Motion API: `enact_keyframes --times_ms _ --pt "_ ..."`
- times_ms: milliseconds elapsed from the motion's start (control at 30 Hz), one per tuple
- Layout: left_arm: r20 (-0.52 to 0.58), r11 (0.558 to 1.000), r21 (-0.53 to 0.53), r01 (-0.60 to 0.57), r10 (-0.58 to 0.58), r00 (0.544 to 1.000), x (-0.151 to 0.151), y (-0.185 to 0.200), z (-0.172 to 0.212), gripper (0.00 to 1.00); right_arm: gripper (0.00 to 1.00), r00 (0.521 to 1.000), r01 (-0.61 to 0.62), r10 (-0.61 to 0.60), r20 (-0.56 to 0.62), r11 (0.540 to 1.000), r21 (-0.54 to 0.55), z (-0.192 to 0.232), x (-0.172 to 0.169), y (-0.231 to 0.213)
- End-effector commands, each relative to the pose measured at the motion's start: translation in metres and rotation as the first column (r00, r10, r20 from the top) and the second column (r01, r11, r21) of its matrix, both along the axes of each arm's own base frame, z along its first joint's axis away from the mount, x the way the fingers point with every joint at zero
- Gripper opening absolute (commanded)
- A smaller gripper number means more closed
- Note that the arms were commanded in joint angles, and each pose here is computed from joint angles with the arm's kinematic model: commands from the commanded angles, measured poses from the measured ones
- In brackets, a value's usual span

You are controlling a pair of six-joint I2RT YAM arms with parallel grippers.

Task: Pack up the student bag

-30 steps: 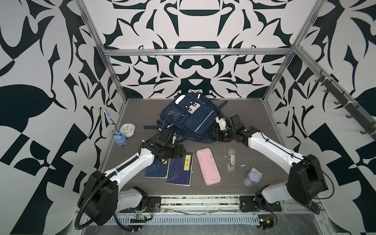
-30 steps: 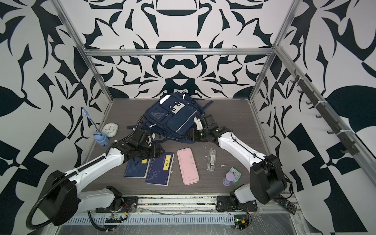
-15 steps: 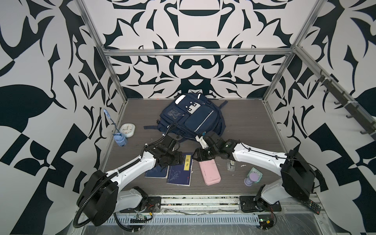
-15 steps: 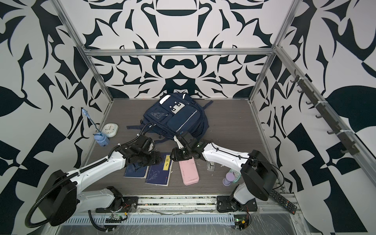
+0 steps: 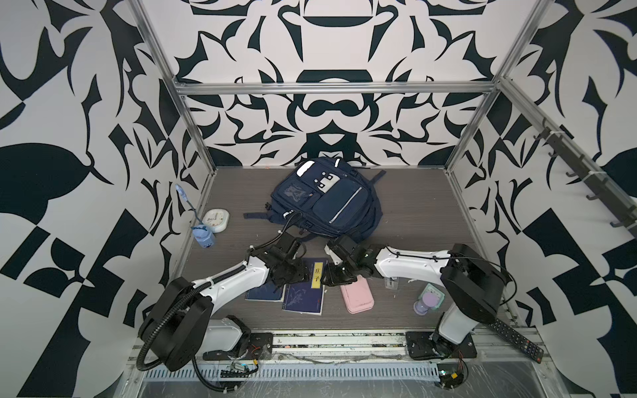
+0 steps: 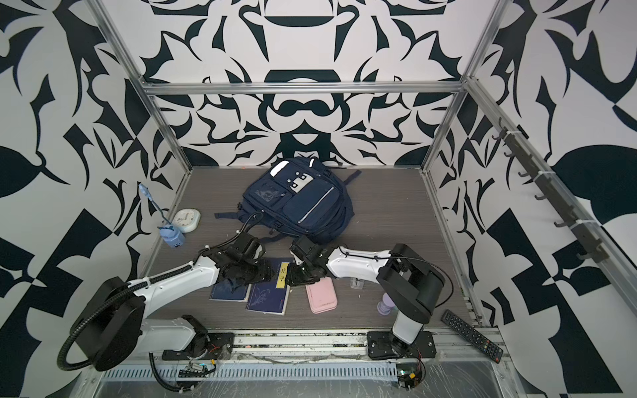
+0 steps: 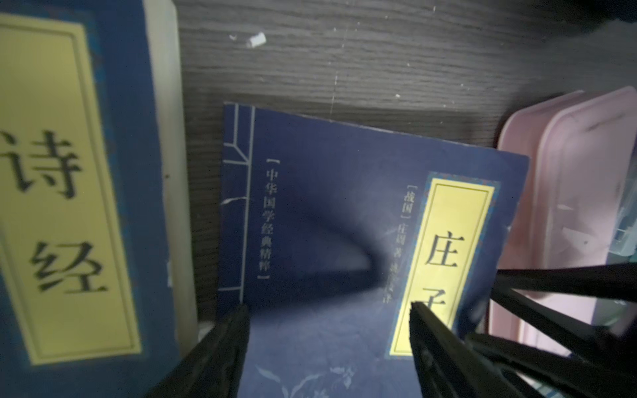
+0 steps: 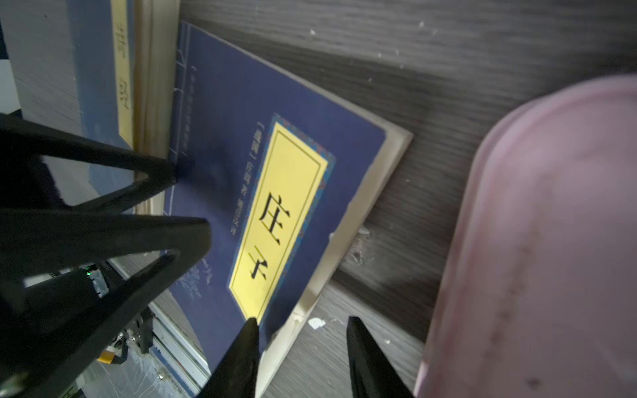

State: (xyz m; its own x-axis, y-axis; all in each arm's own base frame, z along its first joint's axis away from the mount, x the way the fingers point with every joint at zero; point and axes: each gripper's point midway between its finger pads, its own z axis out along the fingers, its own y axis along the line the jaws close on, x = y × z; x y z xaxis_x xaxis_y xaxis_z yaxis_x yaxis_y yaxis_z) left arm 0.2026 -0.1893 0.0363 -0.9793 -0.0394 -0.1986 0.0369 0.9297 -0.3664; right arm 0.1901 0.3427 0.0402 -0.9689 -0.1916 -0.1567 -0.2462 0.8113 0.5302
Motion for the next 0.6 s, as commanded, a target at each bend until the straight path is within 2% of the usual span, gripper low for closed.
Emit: enact_keyframes --times_ms 0,200,300,567 --pt "-0.052 0.996 0.085 0.002 0.002 0.999 -0.011 0.016 -0.019 0.76 0.45 1.0 0.013 -0.013 0.008 1.0 0.003 0.0 0.004 0.005" --pt "-0.034 0.993 0.115 0.009 -0.005 0.999 -0.008 0.021 -0.017 0.76 0.44 1.0 0.007 -0.007 0.004 0.999 -0.035 -0.011 0.008 0.008" --pt "-0.02 0.99 0.142 0.011 -0.008 1.0 -0.007 0.026 -0.014 0.76 0.39 1.0 0.004 -0.003 0.011 0.995 -0.102 -0.019 0.011 0.0" --pt "-0.019 0.982 0.189 0.018 -0.015 1.0 -0.002 0.033 -0.012 0.76 0.24 1.0 -0.003 0.007 0.025 0.989 -0.148 -0.023 0.014 -0.005"
